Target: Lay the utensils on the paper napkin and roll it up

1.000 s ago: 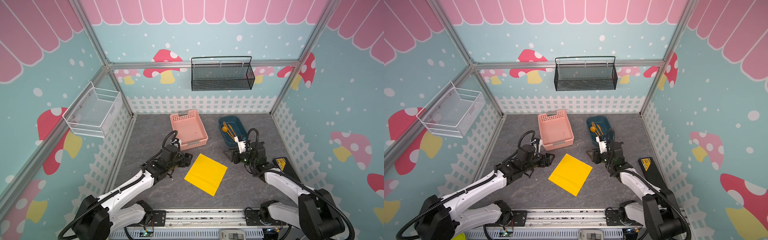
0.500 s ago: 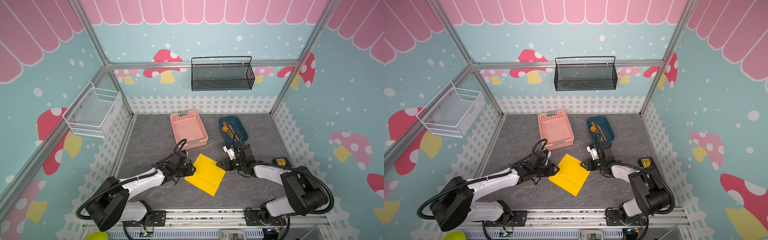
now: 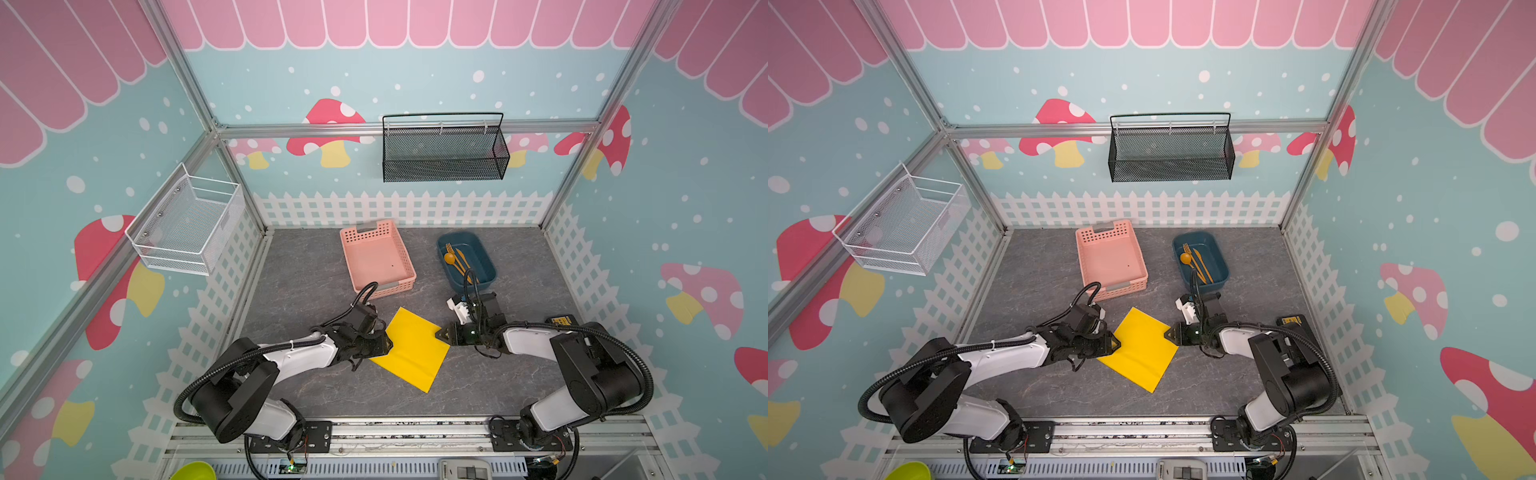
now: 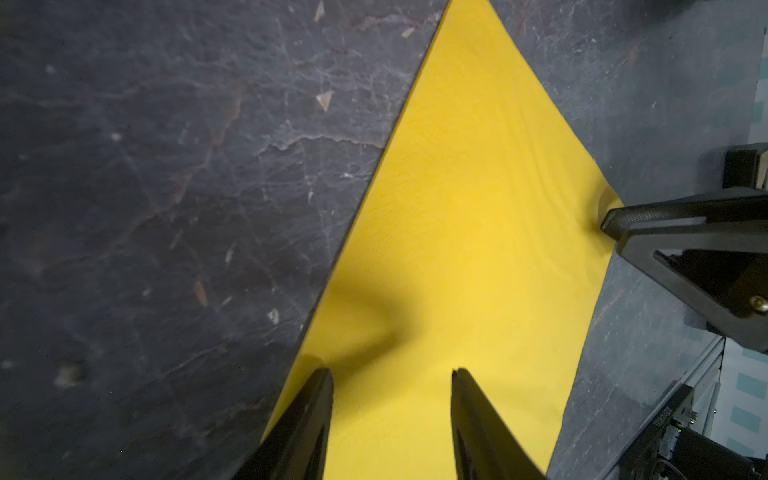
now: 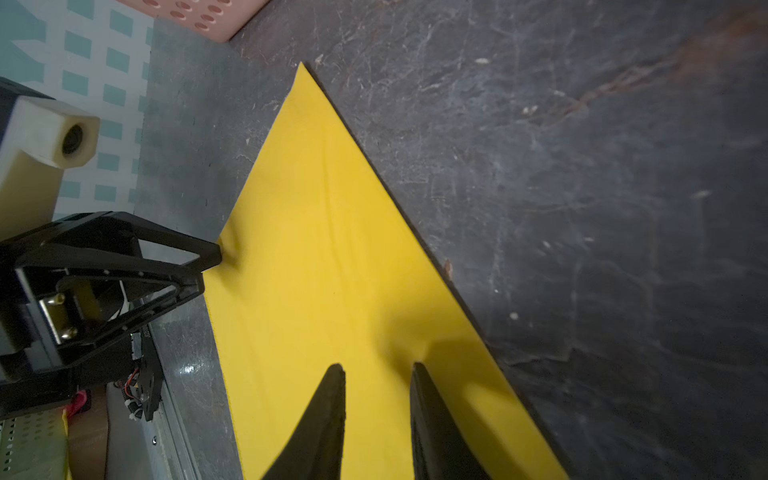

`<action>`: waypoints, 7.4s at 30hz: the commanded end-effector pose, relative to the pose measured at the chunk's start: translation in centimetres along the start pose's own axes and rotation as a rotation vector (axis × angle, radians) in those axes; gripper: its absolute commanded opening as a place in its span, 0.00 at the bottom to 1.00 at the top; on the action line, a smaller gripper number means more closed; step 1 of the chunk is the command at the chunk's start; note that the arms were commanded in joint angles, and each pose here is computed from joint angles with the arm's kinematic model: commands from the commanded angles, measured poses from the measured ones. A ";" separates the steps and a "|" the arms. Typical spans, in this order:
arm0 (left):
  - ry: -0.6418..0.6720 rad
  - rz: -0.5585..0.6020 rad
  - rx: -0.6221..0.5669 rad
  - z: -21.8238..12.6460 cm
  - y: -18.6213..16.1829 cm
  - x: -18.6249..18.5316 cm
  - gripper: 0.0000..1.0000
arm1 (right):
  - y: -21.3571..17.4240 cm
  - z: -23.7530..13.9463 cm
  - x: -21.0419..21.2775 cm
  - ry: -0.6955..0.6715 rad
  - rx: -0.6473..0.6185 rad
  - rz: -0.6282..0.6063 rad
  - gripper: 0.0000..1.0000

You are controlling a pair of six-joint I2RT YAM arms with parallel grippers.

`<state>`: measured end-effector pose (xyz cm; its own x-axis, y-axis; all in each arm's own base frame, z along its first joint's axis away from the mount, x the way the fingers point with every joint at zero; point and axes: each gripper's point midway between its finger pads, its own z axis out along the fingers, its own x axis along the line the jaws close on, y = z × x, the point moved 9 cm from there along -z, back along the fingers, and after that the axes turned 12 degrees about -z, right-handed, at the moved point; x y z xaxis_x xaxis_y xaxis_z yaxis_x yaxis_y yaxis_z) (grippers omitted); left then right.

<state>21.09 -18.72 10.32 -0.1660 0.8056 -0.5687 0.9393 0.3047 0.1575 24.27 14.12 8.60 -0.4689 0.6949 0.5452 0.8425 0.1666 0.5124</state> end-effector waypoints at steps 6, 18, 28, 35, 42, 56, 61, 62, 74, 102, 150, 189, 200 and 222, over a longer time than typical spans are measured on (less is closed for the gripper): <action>0.034 -0.011 0.002 0.4 0.2 0.1 0.50 | -3.2 -0.2 -0.6 -0.069 0.079 0.104 0.27; 0.057 0.011 0.023 1.0 0.5 -0.3 0.50 | -5.3 -1.3 -0.3 -0.079 0.087 0.163 0.28; 0.074 0.043 0.026 1.3 1.4 -0.9 0.50 | -5.5 -1.8 0.0 -0.083 0.065 0.181 0.28; 0.072 0.050 0.024 0.5 2.5 -1.1 0.51 | -4.0 -2.2 0.3 -0.094 0.015 0.167 0.29; 0.006 0.043 -0.057 -3.9 4.6 -1.9 0.54 | 0.5 -4.1 2.0 -0.110 -0.063 0.075 0.32; -0.042 0.013 -0.363 -16.3 9.7 0.9 0.58 | 13.6 -7.2 1.9 -0.319 -0.116 -0.135 0.32; -0.016 0.029 -0.405 -17.5 11.5 2.3 0.58 | 17.5 -7.5 -0.7 -0.340 -0.123 -0.137 0.32; -0.008 0.039 -0.412 -17.6 11.8 2.4 0.58 | 18.1 -7.5 -1.1 -0.343 -0.123 -0.139 0.32; 0.004 0.018 -0.447 -18.0 14.0 4.8 0.58 | 22.7 -5.3 -7.1 -0.496 -0.015 -0.181 0.25; 0.011 -0.027 -0.492 -18.9 14.3 6.1 0.57 | 20.7 0.1 -8.9 -0.433 0.204 -0.152 0.22; 0.040 -0.035 -0.512 -19.0 14.4 6.5 0.57 | 23.2 4.2 -12.4 -0.577 0.297 -0.266 0.21; -0.019 -0.021 -0.522 -19.5 13.8 6.0 0.57 | 26.1 -1.0 -7.6 -0.592 0.174 -0.243 0.05; -0.070 -0.014 -0.526 -19.6 13.6 5.5 0.57 | 25.5 -4.2 -2.9 -0.579 0.121 -0.204 0.05; -0.141 -0.022 -0.527 -19.6 13.5 5.1 0.57 | 9.9 -4.8 7.4 -0.425 -0.052 0.238 0.01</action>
<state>27.22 -0.59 25.09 -0.1231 0.7390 -0.6623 0.6632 0.5578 0.4991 28.70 16.53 21.35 -0.1998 0.9354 0.2916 0.8859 0.0453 0.4616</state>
